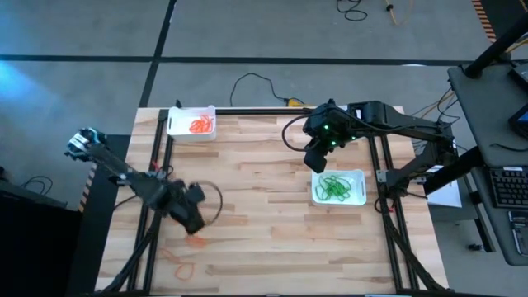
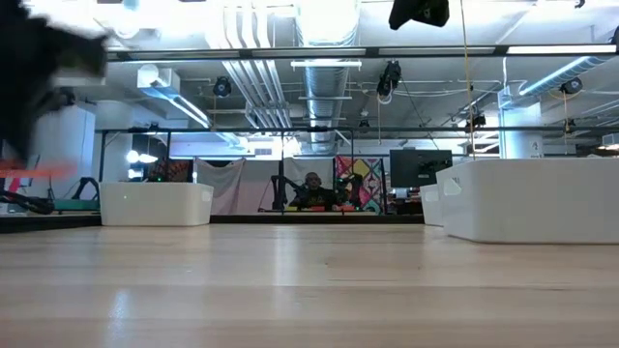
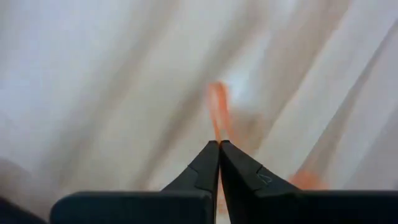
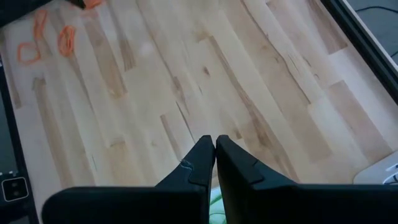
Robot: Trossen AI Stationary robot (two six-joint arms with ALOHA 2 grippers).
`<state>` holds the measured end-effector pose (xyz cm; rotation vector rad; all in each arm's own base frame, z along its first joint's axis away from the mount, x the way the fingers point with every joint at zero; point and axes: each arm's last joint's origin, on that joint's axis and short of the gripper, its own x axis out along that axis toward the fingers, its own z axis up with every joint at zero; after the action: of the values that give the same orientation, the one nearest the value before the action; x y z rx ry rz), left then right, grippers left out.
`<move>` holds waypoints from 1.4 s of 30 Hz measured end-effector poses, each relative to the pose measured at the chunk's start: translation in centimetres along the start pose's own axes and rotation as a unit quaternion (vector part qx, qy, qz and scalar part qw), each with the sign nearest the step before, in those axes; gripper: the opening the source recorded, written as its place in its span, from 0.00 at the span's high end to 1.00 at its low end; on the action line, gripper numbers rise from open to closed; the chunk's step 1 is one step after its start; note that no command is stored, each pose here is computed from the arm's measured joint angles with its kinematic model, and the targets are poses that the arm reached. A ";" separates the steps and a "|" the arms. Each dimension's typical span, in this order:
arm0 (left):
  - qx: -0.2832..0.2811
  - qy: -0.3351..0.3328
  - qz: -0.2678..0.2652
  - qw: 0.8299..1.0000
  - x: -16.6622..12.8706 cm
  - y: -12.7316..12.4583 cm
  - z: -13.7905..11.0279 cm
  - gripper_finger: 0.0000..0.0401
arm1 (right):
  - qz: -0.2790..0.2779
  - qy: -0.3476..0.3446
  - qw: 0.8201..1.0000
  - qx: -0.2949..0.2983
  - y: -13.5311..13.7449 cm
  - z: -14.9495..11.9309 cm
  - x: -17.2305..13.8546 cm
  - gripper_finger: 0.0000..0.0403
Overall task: Sort rubber bands into baskets
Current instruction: Put the orange rubber band into the top left white bin
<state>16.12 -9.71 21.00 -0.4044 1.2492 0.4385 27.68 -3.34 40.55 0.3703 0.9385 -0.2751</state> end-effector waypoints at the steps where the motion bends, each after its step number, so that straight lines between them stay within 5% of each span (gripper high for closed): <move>1: -0.014 -0.028 -0.002 1.000 -1.2 0.4 0.8 1.00 | 0.000 0.000 1.000 0.000 0.0 0.0 0.0 0.97; 5: -0.084 -0.123 0.031 0.988 -4.2 3.3 3.7 1.00 | 0.000 0.000 1.000 0.000 0.0 0.0 0.0 0.97; 9: -0.194 -0.185 0.102 0.958 -5.5 7.4 6.9 1.00 | 0.000 0.000 1.000 0.000 0.0 0.0 0.0 0.97; 15: -0.275 -0.220 0.197 0.915 -5.4 15.1 12.2 1.00 | 0.000 0.000 1.000 0.000 0.0 0.0 0.0 0.97; 21: -0.377 -0.207 0.229 0.873 -2.7 23.3 14.7 1.00 | 0.000 0.000 1.000 0.000 0.0 0.0 0.0 0.97; 33: -0.390 -0.090 0.256 0.880 4.1 28.5 16.7 1.00 | 0.000 0.000 1.000 0.000 0.0 0.0 0.0 0.97; 42: -0.398 -0.092 0.214 0.887 3.4 29.5 17.9 0.90 | 0.000 0.000 1.000 0.000 0.0 0.0 0.0 0.97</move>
<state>15.99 24.98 20.90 -0.7594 0.9186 1.3586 27.68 -3.34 40.55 0.3704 0.9381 -0.2753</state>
